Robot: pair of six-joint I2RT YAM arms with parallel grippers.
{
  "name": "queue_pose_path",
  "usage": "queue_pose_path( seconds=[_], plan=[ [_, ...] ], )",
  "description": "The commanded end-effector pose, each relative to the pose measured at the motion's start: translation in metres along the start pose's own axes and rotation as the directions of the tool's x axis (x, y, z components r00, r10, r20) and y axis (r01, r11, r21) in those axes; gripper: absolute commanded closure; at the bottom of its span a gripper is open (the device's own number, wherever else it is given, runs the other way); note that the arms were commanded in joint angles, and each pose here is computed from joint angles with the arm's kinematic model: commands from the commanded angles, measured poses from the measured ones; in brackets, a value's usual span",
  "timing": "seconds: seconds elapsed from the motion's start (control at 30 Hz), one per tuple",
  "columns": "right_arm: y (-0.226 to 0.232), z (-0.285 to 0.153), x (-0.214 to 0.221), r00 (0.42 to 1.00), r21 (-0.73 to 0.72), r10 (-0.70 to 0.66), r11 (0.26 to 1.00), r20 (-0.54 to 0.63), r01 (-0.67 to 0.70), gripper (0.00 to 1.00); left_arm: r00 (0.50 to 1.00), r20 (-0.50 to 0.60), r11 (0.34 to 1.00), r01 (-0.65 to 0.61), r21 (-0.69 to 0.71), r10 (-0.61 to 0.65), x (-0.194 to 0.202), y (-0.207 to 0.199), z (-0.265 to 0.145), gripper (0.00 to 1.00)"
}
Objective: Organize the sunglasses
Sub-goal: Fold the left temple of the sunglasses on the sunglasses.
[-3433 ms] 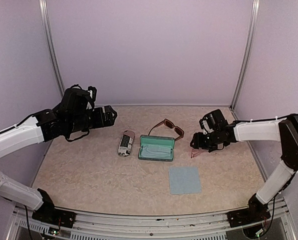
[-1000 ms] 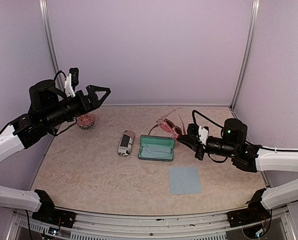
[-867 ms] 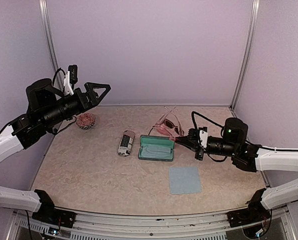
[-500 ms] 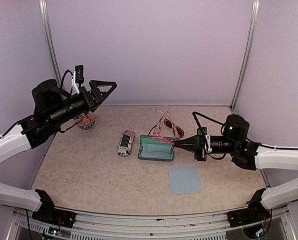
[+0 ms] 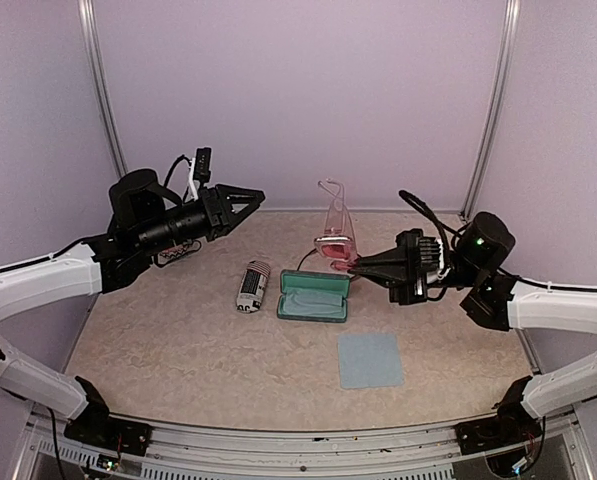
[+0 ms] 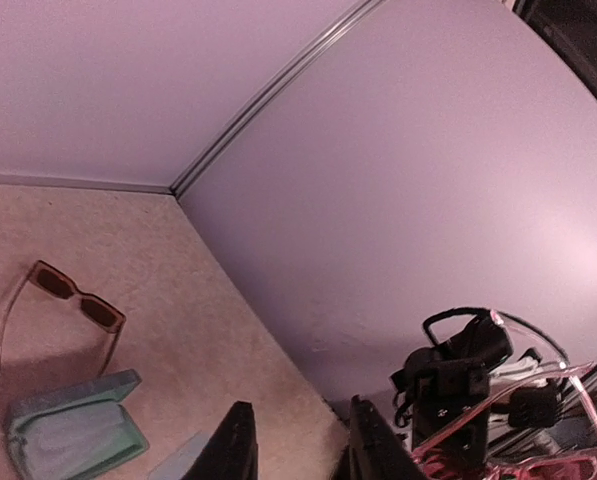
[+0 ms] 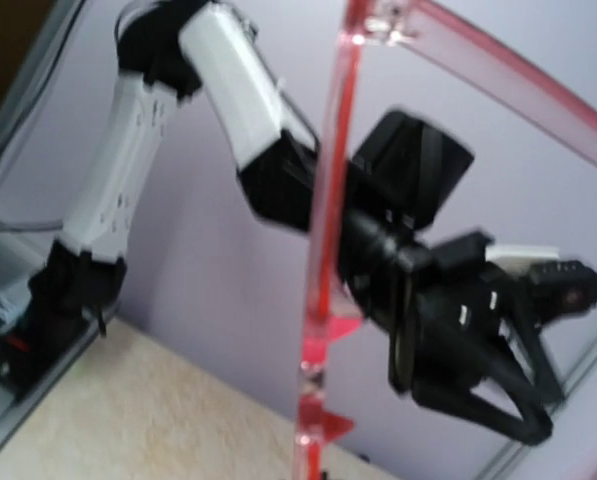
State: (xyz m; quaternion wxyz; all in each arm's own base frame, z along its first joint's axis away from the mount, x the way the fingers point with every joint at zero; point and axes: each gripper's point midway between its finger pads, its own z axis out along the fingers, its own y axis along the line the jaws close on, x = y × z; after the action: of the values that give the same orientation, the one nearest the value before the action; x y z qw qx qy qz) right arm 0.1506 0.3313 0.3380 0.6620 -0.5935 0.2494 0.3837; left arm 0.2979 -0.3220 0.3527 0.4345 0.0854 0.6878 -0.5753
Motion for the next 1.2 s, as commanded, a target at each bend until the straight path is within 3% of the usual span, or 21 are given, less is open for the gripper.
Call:
queue_pose_path(
  seconds=[0.0,0.03,0.07,0.43,0.87,1.17],
  plan=[
    [0.0,0.001,-0.028,0.992,-0.015,0.048,0.999,0.118,-0.047,1.0,0.997,0.016,0.985,-0.079,0.152,0.078,-0.015,-0.039,0.008,0.87],
    [0.0,0.0,-0.03,0.99,-0.021,0.057,0.998,0.131,-0.054,1.0,0.996,0.015,0.983,-0.086,0.161,0.085,-0.017,-0.041,0.01,0.98],
    [0.002,-0.001,-0.033,0.987,-0.029,0.063,0.998,0.148,-0.059,1.0,0.996,0.009,0.982,-0.088,0.166,0.088,-0.016,-0.041,0.012,1.0],
    [0.006,-0.001,-0.052,0.953,-0.109,0.149,0.986,0.264,-0.124,1.0,0.988,-0.086,0.938,-0.093,0.333,0.128,0.005,-0.068,0.032,1.0],
    [-0.009,0.012,-0.044,0.924,-0.141,0.254,0.965,0.286,-0.221,1.0,0.955,-0.194,0.862,-0.1,0.497,0.222,0.055,-0.116,0.041,1.0],
    [-0.012,0.015,-0.033,0.92,-0.134,0.292,0.955,0.263,-0.265,1.0,0.938,-0.206,0.814,-0.116,0.569,0.277,0.065,-0.137,0.038,1.0]
  ],
)
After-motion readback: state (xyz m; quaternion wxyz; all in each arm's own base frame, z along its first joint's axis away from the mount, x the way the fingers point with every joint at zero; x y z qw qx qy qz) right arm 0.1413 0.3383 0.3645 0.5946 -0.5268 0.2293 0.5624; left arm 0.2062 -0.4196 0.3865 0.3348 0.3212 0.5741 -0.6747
